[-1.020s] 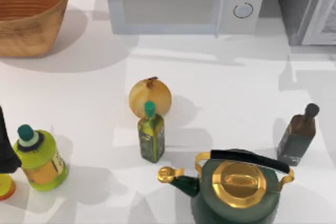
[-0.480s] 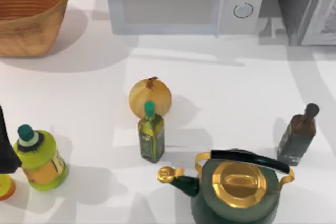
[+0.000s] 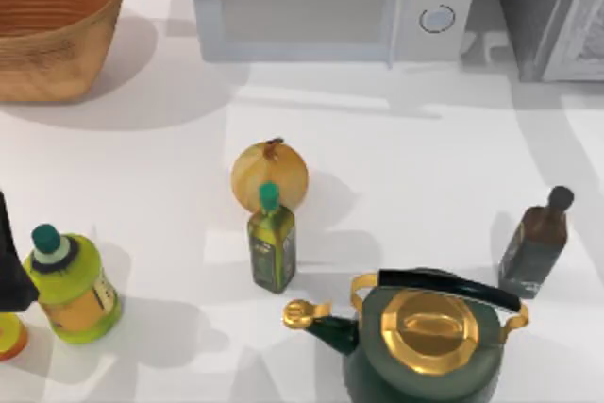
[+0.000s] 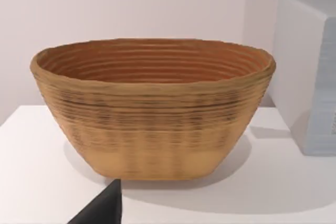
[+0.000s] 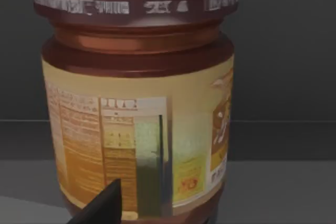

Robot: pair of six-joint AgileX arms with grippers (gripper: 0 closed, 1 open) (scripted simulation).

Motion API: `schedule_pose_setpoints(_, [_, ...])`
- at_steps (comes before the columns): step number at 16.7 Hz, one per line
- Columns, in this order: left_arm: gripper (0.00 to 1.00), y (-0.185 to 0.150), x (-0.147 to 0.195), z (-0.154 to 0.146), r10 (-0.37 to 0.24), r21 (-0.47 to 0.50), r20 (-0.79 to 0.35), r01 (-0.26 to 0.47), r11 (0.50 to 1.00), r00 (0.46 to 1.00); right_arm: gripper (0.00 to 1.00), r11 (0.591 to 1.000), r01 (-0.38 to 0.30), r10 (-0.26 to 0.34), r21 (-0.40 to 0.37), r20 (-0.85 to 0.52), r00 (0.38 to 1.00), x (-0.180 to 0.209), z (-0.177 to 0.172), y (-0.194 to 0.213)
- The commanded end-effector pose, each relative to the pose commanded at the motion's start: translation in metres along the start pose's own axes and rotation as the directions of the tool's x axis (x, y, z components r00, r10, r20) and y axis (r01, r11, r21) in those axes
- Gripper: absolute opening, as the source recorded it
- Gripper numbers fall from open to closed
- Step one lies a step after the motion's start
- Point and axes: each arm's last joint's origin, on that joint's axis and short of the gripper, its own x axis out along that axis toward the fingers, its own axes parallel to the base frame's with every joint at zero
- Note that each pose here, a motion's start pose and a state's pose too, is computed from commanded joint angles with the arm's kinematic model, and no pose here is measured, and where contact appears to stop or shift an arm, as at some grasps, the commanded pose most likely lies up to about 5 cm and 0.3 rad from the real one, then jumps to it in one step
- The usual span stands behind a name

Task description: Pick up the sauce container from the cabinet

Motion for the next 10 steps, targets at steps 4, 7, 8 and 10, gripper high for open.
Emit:
schedule_pose_setpoints(4, [1.0,0.0,0.0,0.0,0.0,0.0,0.0,0.0,1.0,1.0,1.0,1.0,0.008,-0.008,-0.001,0.001,1.0,0.018,-0.002,0.026])
schedule_pose_setpoints(7, [1.0,0.0,0.0,0.0,0.0,0.0,0.0,0.0,1.0,1.0,1.0,1.0,0.007,-0.007,-0.001,0.004,1.0,0.029,-0.004,0.044])
schedule_pose_setpoints(8, [1.0,0.0,0.0,0.0,0.0,0.0,0.0,0.0,1.0,1.0,1.0,1.0,0.007,-0.007,-0.001,0.005,1.0,0.029,-0.004,0.044])
schedule_pose_setpoints(10, [1.0,0.0,0.0,0.0,0.0,0.0,0.0,0.0,1.0,1.0,1.0,1.0,0.009,-0.009,-0.002,0.001,1.0,0.029,-0.005,0.043])
